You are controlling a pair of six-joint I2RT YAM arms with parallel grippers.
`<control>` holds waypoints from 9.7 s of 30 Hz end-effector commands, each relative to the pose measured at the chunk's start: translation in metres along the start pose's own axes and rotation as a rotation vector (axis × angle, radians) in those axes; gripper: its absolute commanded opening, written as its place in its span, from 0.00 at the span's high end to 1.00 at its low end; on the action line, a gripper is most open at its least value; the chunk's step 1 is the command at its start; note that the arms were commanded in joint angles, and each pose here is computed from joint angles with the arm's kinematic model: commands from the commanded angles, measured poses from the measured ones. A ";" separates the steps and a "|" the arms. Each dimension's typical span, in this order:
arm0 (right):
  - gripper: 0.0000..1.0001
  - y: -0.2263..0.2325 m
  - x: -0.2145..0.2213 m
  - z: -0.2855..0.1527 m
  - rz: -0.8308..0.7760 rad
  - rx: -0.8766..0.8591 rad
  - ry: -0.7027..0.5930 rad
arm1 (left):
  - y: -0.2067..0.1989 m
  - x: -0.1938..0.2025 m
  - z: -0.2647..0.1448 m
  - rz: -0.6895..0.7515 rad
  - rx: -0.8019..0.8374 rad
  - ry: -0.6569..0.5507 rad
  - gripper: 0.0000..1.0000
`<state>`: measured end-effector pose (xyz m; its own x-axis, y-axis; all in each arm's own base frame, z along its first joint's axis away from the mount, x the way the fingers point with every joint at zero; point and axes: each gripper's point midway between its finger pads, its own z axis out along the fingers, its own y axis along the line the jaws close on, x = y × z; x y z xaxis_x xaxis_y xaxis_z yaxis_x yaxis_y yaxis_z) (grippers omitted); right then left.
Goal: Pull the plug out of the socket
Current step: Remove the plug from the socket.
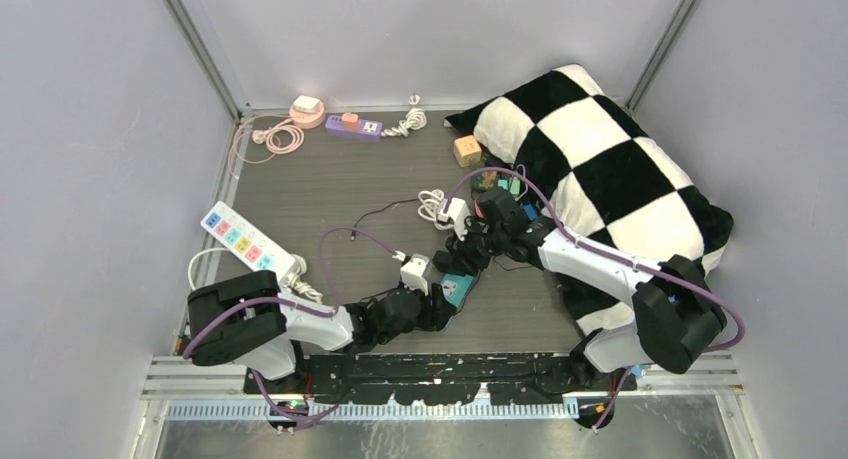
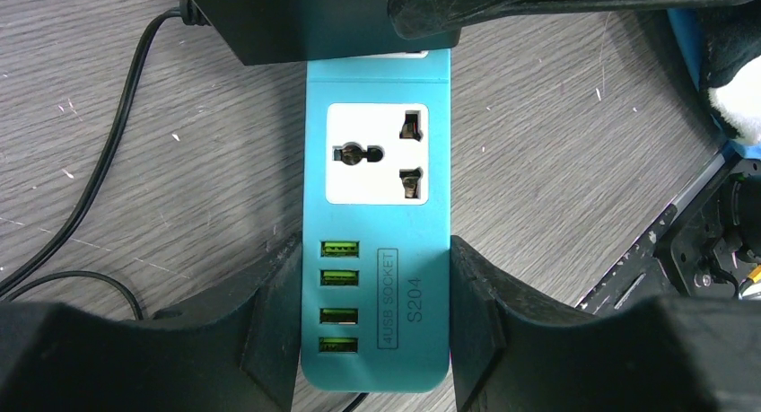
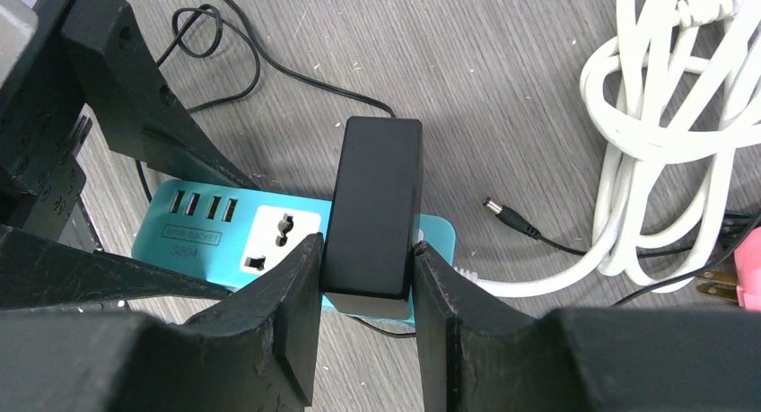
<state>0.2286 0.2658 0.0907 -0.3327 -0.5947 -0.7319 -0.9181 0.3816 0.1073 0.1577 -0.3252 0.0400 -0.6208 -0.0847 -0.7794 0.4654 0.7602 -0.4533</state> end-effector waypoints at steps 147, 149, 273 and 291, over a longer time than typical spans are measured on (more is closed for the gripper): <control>0.99 0.037 -0.047 -0.044 0.104 -0.284 -0.224 | 0.037 -0.012 0.009 0.008 -0.144 -0.091 1.00; 0.99 0.041 -0.045 -0.042 0.087 -0.294 -0.217 | 0.038 -0.012 0.009 0.008 -0.147 -0.092 1.00; 0.99 0.097 -0.032 -0.036 -0.090 -0.455 -0.146 | 0.048 -0.004 0.019 -0.001 -0.163 -0.064 1.00; 0.99 0.057 -0.052 -0.064 -0.022 -0.340 -0.244 | 0.049 -0.002 0.017 -0.003 -0.155 -0.054 1.00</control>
<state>0.2295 0.2637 0.1413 -0.1912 -0.4961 -0.8469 -0.9666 0.2450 0.0747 0.1684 -0.3401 0.0476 -0.6072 -0.1689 -0.7764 0.4693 0.7122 -0.5220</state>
